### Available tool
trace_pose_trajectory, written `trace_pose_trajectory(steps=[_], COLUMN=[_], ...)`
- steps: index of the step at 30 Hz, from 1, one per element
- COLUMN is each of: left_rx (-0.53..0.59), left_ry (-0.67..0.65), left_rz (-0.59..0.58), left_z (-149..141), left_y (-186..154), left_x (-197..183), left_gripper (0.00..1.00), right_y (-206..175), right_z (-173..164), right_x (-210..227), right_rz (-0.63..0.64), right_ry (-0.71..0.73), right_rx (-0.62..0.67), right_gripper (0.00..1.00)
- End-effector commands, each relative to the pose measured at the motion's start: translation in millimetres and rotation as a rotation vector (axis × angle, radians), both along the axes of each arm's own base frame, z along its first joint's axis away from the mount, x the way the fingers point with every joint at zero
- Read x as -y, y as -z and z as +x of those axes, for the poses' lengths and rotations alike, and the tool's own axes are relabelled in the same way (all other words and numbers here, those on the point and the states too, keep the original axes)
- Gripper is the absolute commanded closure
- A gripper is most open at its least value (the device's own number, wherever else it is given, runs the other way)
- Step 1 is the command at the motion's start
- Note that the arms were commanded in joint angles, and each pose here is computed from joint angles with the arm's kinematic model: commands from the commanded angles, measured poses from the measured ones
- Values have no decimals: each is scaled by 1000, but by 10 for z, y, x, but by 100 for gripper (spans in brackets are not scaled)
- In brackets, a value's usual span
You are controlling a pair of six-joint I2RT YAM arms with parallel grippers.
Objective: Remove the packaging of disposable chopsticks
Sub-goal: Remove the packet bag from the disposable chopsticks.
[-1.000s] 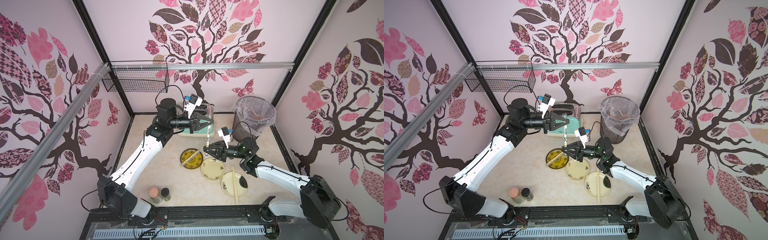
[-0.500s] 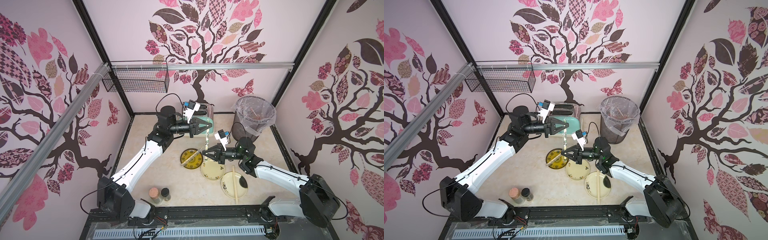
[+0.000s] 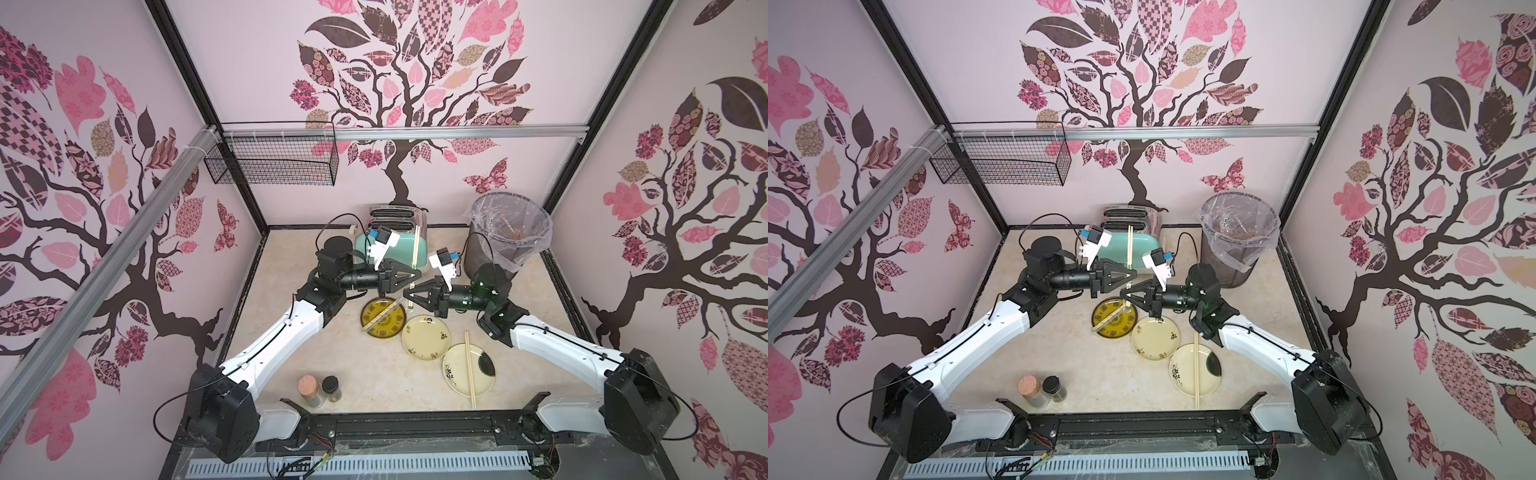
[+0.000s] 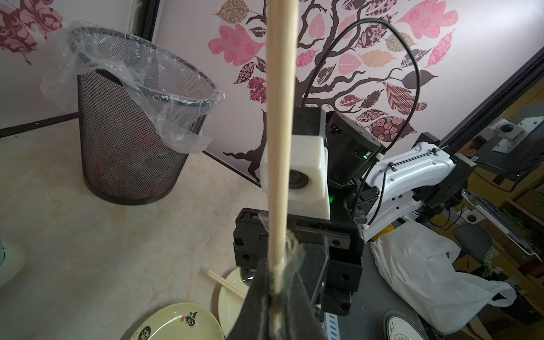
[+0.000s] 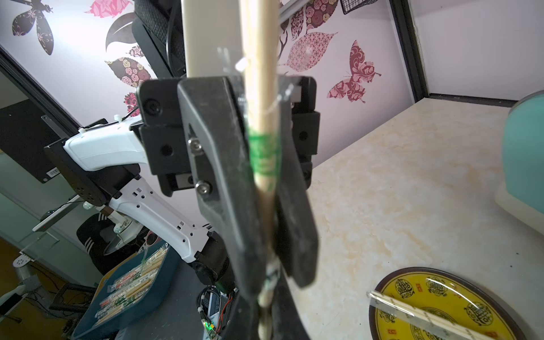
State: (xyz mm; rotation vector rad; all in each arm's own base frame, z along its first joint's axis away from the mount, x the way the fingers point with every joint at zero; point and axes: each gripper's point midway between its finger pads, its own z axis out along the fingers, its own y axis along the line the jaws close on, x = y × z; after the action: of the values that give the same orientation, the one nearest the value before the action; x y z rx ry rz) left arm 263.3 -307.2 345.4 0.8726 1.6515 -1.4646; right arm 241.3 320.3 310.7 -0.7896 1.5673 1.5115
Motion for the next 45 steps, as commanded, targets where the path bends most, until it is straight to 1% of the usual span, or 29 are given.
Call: trace_pose_trajectory(steps=[1,2,3,4,5,6,9,12,15,19,24,25,28,34,36,40,45], left_rx=[-74,-65,-48,-35,-16,5,53,82,85,80,54,47,28,3,-4,-29,-78], left_ry=[37,22,5,-6,-16,-29,-51,-64,-57,-44,-18,-10,16,16,13,12,9], left_rz=[51,51,45,38,28,18,-10,-31,-44,-45,-33,-28,-19,1,8,27,53], left_z=[-123,-101,-74,-56,-43,-24,27,94,165,235,295,295,263,211,184,118,29], left_y=[172,113,14,-69,-183,-295,-590,-799,-906,-938,-837,-804,-705,-519,-454,-288,-41], left_x=[11,6,-5,-13,-23,-43,-99,-138,-131,-83,-1,21,80,79,63,29,-10], left_gripper=[88,88,85,81,74,69,58,52,50,48,48,49,59,84,90,96,98], right_y=[-580,-548,-509,-470,-433,-394,-295,-243,-225,-233,-270,-279,-312,-416,-452,-542,-662], right_z=[66,63,59,54,46,25,-1,-26,-34,-31,-17,-14,3,47,66,114,161], right_x=[74,73,76,76,83,86,100,100,106,104,102,100,92,81,77,69,71], right_rz=[125,120,115,109,105,100,88,82,78,79,86,87,93,105,105,109,122], right_ry=[55,54,54,53,53,49,50,48,48,49,53,53,55,68,75,87,95], right_rx=[161,154,145,138,132,125,104,95,94,96,100,100,104,126,138,155,176], right_gripper=[100,100,100,100,100,100,100,100,100,100,100,100,100,100,100,100,100])
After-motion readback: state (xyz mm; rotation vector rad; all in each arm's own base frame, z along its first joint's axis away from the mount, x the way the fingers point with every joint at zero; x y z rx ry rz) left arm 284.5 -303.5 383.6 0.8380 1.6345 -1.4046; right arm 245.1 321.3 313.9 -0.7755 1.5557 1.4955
